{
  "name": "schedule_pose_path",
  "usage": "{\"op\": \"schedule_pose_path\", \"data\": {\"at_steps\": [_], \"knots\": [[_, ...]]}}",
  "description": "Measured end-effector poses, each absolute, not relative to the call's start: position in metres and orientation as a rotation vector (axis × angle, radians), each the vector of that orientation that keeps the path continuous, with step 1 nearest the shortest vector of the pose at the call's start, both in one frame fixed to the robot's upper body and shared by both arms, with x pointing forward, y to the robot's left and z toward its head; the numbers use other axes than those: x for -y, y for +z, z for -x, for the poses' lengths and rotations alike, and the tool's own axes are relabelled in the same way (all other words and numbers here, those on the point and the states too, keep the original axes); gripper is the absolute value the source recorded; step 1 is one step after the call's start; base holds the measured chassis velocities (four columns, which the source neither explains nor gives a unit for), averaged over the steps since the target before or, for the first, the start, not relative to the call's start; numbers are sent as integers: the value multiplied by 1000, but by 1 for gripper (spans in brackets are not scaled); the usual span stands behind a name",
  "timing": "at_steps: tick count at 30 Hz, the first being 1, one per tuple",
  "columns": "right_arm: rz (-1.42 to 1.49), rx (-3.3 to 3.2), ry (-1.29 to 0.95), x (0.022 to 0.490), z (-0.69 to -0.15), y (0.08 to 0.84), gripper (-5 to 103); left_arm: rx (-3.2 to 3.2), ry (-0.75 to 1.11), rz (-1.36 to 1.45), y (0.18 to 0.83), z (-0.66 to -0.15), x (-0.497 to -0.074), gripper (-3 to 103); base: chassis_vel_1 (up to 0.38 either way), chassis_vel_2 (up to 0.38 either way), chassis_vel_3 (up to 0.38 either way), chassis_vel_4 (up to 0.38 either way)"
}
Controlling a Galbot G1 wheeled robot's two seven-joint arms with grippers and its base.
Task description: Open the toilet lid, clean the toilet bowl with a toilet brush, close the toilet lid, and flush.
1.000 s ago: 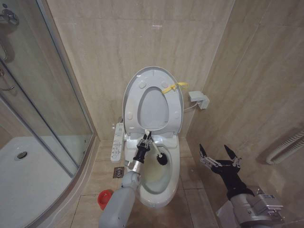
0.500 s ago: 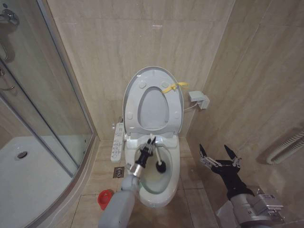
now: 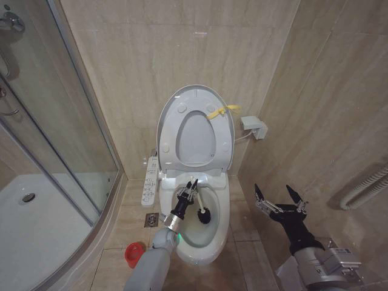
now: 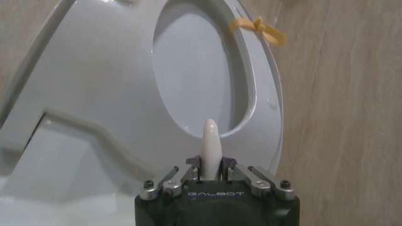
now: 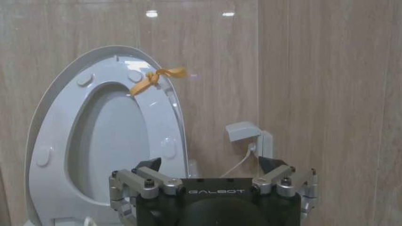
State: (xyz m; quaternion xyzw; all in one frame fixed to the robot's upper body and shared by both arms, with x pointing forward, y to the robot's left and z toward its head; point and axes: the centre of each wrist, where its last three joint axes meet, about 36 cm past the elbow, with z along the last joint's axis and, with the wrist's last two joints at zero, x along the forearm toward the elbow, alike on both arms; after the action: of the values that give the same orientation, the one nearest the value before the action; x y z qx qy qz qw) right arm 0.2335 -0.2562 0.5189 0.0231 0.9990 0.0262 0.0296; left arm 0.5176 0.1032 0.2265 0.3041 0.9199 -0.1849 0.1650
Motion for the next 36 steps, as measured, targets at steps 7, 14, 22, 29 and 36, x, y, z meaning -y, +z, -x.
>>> {"op": "schedule_pose_path", "data": {"at_steps": [7,14,22,29,36], "knots": [[-71,-3080,81,256,-233,519,100,-2588,-554,-813,245,-535,-101,21,0,0,0,0],[-71,-3080,81,256,-233,519,100,-2642,-548,-867,216,-505,-99,21,0,0,0,0],[-71,-3081,81,256,-233,519,100,-2592,-548,-852,240,-523,-101,21,0,0,0,0],[-71,-3081,81,256,-233,519,100,-2585,-553,-846,246,-529,-97,21,0,0,0,0],[-71,-3080,81,256,-233,519,100,-2632,-562,-899,220,-498,-98,21,0,0,0,0]]}}
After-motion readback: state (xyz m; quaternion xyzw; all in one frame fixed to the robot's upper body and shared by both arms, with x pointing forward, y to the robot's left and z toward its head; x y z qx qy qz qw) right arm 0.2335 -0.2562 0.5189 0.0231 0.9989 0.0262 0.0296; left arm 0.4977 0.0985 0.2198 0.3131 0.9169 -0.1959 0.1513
